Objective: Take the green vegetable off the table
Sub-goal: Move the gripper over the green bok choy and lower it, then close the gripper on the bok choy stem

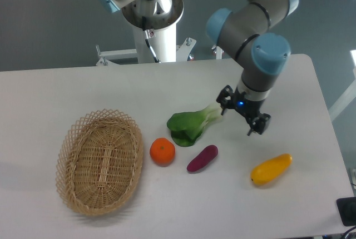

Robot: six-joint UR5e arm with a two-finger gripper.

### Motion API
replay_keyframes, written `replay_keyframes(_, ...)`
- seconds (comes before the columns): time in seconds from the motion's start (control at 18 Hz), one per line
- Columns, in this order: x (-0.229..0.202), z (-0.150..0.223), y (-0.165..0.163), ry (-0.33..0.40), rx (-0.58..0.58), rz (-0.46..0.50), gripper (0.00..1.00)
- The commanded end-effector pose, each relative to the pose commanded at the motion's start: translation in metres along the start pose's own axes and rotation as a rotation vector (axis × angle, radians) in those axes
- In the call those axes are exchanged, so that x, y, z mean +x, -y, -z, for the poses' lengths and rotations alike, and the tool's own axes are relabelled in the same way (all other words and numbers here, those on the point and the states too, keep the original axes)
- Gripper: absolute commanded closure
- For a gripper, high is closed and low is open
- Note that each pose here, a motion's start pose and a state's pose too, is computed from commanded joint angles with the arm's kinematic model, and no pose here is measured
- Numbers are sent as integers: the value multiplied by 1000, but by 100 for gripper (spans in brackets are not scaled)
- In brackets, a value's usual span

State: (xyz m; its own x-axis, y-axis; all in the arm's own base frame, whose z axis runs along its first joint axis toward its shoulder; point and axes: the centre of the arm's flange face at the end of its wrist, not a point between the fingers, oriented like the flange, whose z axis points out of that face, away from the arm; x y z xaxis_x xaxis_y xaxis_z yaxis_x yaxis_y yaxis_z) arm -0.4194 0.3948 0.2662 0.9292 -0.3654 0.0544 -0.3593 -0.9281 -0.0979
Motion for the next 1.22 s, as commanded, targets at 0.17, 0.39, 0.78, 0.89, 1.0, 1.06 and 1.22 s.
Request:
replay_keyframes(0.17,11,-12,-1,-18,-7,-4,0)
replay_keyframes(0.39,29,-31,-4,-51,-11,-15,0)
replay_keyframes(0.78,31,-46,-6,-44,-64,-22,0)
replay_keyframes(0.89,33,-54,-5,-27,-65,-25,0)
replay_keyframes(1.0,38,-62,-7,-20,-64,-26,0)
replay_keyframes(1.06,40,-65,-7,-23,-64,-27,0)
replay_keyframes(1.22,40,-71,-10,-33,-92,-27,0)
